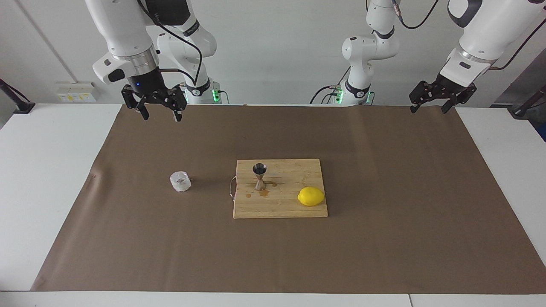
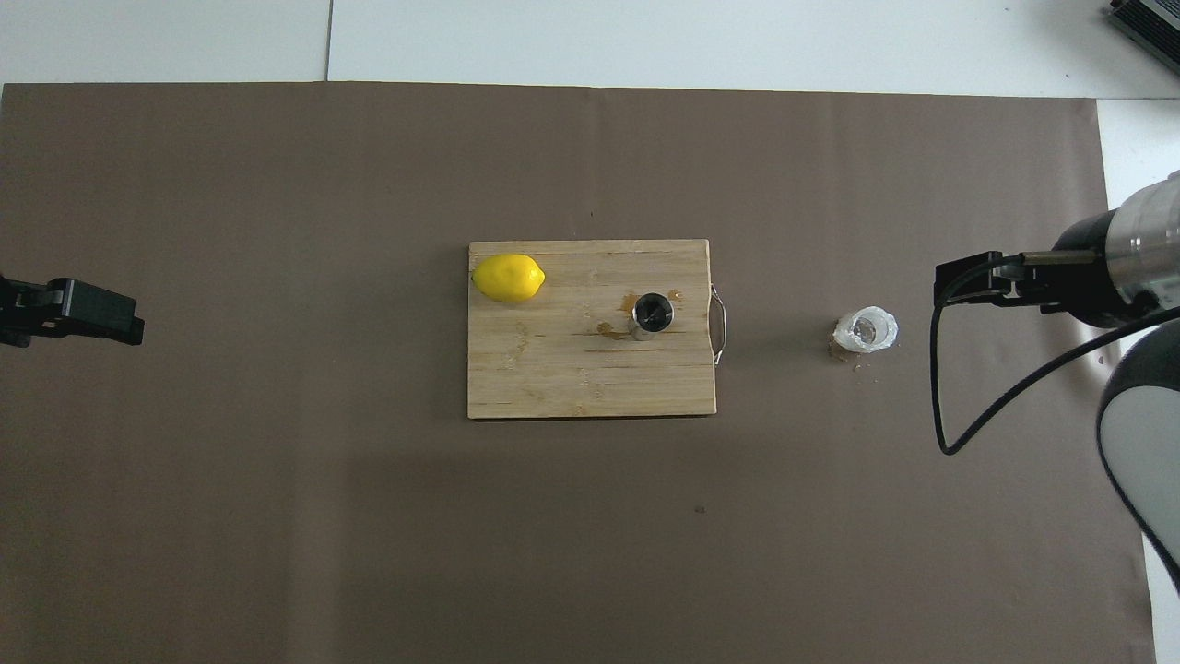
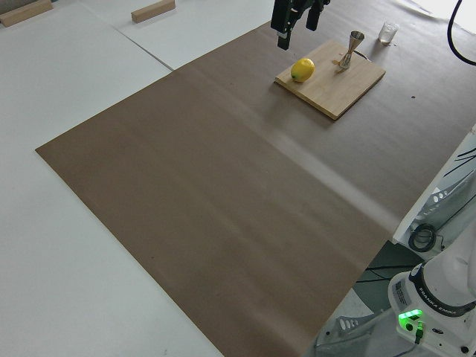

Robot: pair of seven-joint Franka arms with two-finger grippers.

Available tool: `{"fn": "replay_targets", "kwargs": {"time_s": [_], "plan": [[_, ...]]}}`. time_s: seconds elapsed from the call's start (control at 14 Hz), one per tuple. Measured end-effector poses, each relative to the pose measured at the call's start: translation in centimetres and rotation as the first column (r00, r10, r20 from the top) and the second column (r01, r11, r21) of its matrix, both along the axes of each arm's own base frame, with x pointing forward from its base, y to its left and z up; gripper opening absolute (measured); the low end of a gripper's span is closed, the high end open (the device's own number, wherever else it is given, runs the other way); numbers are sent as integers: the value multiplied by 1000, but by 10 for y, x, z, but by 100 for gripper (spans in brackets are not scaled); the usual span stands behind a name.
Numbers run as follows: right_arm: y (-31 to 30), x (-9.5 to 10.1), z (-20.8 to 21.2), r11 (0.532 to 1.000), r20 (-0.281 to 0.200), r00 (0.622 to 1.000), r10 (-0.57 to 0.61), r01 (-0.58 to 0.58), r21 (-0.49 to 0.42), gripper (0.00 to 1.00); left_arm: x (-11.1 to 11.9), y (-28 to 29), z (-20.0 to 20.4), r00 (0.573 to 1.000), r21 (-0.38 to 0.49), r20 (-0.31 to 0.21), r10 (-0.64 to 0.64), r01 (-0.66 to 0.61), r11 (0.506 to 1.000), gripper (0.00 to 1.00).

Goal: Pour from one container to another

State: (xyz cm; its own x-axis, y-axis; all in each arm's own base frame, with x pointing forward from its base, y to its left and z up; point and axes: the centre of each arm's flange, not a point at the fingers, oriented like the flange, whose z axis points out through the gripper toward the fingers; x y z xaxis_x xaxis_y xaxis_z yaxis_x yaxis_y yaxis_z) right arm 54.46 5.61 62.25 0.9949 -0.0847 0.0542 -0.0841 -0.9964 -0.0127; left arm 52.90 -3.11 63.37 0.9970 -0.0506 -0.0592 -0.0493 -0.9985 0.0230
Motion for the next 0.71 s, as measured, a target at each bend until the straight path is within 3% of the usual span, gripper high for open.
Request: {"fn": "replay_targets", "kwargs": {"time_s": [0.71], "plan": [[-14, -1, -2, 1000, -19, 1000, -24, 24, 2, 100, 0, 0, 0, 1000, 0, 0, 0, 0, 1000, 100]]}}
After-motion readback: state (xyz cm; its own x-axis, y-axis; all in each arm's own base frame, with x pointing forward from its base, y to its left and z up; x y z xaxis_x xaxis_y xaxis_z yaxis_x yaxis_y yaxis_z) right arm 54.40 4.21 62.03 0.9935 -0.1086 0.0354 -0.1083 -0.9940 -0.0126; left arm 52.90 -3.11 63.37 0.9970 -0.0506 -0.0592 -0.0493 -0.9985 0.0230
